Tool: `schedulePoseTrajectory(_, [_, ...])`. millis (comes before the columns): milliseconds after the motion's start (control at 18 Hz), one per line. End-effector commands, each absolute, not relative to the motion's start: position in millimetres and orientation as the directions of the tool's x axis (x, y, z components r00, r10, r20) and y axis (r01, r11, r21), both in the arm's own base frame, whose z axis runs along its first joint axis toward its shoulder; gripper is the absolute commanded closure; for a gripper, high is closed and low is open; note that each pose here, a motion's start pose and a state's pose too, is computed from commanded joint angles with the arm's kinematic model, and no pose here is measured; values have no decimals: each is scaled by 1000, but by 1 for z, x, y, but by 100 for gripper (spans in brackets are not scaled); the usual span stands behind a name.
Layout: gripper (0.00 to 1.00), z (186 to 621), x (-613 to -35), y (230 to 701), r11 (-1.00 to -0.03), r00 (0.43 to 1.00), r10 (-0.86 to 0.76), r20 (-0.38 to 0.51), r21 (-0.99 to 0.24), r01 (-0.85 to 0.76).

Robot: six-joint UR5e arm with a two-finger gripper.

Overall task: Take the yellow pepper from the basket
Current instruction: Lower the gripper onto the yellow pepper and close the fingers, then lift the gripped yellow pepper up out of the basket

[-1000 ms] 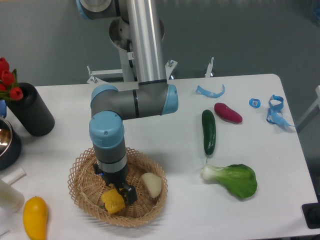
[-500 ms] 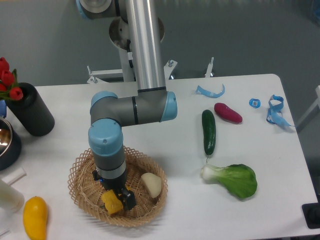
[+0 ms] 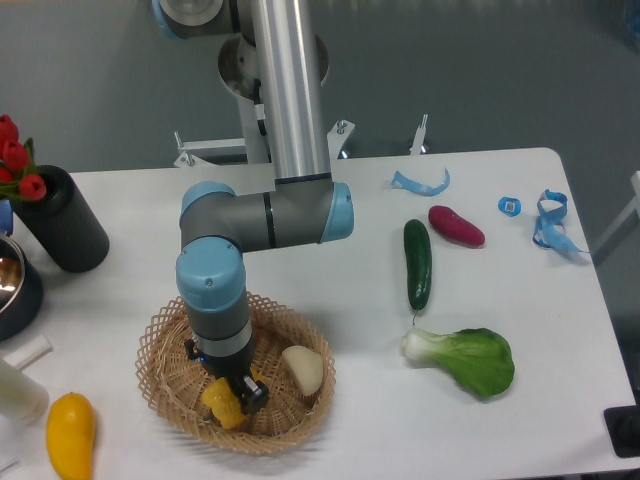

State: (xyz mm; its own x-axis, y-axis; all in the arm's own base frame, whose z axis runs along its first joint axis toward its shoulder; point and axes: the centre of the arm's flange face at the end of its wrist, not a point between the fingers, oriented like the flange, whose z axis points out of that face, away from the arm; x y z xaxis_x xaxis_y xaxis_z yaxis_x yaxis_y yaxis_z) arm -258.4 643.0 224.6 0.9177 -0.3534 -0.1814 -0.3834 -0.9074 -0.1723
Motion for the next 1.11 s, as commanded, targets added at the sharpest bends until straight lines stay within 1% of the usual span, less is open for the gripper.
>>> schedulePoseTrajectory(56, [78, 227, -258, 643, -907, 917, -353, -184, -174, -384])
schedulePoseTrajectory(167, [78, 247, -258, 641, -903, 915, -347, -207, -192, -386])
schedulePoseTrajectory(333, [78, 299, -261, 631, -900, 917, -301, -263, -240, -365])
schedulePoseTrajectory(500, [77, 356, -281, 615, -903, 936, -183, -302, -324, -281])
schedulePoseTrajectory(778, [77, 421, -318, 614, -852, 967, -11, -255, -503, -143])
schedulePoseTrajectory(944, [77, 445, -332, 613, -827, 968, 45, -246, -552, -102])
schedulePoseTrajectory(1111, [77, 457, -340, 610, -808, 970, 52, -236, -581, -97])
